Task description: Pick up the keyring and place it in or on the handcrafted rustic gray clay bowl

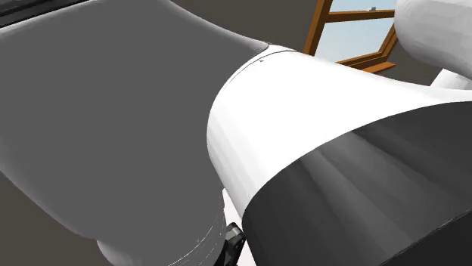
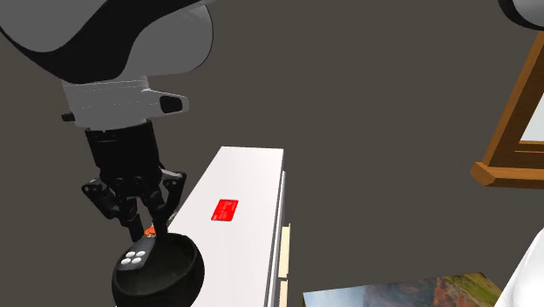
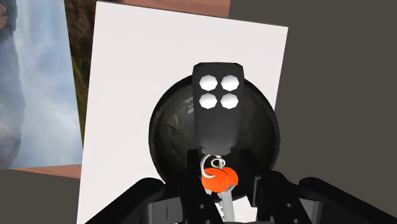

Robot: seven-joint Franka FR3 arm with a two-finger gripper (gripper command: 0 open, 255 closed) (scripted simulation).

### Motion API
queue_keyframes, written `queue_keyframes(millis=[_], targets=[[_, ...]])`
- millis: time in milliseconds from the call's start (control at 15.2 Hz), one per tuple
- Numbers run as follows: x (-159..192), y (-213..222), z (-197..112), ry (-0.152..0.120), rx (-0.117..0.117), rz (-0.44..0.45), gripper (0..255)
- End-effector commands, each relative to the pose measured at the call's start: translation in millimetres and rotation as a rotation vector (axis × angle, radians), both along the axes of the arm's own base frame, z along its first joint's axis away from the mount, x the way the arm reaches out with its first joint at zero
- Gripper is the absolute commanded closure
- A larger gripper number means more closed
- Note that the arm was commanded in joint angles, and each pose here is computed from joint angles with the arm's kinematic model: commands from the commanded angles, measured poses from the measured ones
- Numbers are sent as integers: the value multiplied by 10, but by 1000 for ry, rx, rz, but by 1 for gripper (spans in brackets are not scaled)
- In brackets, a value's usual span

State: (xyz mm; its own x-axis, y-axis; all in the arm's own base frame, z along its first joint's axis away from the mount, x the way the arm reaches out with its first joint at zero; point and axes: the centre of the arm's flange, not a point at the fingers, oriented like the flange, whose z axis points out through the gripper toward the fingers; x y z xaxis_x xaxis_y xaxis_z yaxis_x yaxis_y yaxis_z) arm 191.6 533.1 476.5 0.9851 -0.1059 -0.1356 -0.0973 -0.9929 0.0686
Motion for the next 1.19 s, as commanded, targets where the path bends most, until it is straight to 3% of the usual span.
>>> queue_keyframes(millis=[0, 330, 792, 858, 1122], targets=[[1, -4, -114, 0, 0, 0, 255], [1, -4, -369, 0, 0, 0, 255], [1, -4, -369, 0, 0, 0, 255], [1, -4, -369, 0, 0, 0, 0], [1, -4, -369, 0, 0, 0, 0]])
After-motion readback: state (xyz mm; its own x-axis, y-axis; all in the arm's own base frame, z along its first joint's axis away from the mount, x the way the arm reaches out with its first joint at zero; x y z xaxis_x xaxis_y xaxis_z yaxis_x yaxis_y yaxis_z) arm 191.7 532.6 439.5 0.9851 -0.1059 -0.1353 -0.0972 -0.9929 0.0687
